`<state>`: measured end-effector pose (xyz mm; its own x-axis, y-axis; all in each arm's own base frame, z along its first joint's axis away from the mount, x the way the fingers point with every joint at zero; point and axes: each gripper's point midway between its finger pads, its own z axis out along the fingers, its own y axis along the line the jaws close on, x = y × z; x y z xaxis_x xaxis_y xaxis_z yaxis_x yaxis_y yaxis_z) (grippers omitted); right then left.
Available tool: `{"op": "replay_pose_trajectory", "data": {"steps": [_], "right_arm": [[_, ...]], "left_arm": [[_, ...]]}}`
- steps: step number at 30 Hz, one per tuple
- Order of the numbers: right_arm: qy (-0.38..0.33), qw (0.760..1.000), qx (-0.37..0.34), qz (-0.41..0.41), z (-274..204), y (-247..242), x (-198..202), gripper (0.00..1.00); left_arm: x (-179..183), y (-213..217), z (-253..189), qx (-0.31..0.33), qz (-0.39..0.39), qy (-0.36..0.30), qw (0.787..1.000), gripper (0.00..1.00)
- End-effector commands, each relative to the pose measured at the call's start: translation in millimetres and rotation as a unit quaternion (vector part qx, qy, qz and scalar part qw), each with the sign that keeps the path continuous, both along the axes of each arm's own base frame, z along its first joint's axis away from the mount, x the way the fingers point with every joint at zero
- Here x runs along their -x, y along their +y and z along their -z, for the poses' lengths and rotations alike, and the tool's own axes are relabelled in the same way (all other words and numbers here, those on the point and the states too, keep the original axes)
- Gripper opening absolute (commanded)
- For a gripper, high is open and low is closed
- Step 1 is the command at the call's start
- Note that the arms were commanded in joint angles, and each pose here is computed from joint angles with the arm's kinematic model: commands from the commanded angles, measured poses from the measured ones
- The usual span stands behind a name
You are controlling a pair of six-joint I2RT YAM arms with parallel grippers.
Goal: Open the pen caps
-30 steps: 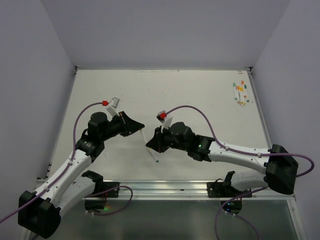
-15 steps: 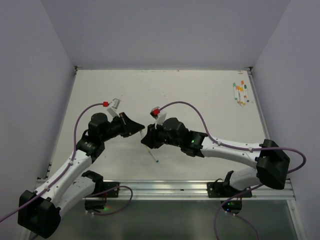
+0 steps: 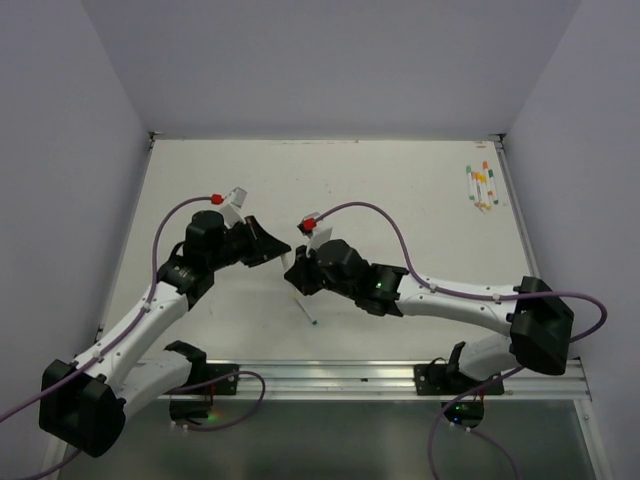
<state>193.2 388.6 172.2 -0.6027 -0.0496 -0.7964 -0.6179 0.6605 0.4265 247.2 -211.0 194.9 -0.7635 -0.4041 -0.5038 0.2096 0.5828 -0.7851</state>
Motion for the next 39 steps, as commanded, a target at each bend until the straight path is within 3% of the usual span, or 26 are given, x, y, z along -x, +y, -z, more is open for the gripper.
{"op": "replay_pose_trajectory", "data": {"steps": [1,8,15,20,28,33,39], "right_arm": [[-0.014,0.997,0.074,-0.006,15.5,0.3,21.6,0.00],[-0.031,0.983,0.181,0.014,55.8,-14.7,42.8,0.00],[-0.024,0.981,0.191,0.020,66.7,-39.9,59.6,0.00],[-0.035,0.979,0.196,0.054,61.1,-61.5,47.7,0.00],[-0.006,0.981,0.188,0.051,62.6,-68.4,9.6,0.00],[0.011,0.983,0.180,0.034,78.5,-64.4,-6.1,0.00],[0.032,0.982,0.185,0.009,100.4,-54.2,-9.3,0.00]], "left_arm": [[-32.0,5.1,-34.8,-0.010,-0.047,-0.049,0.998,0.00],[-71.1,14.5,-25.6,-0.035,-0.113,-0.040,0.992,0.00],[-96.2,28.4,-22.0,-0.026,-0.137,-0.056,0.989,0.00],[-102.2,19.7,-8.2,-0.033,-0.106,-0.049,0.993,0.00],[-111.2,10.8,51.8,-0.130,-0.080,-0.004,0.988,0.00],[-123.7,18.8,100.4,-0.215,-0.072,0.042,0.973,0.00],[-138.5,27.0,128.9,-0.271,-0.078,0.061,0.957,0.00]]}}
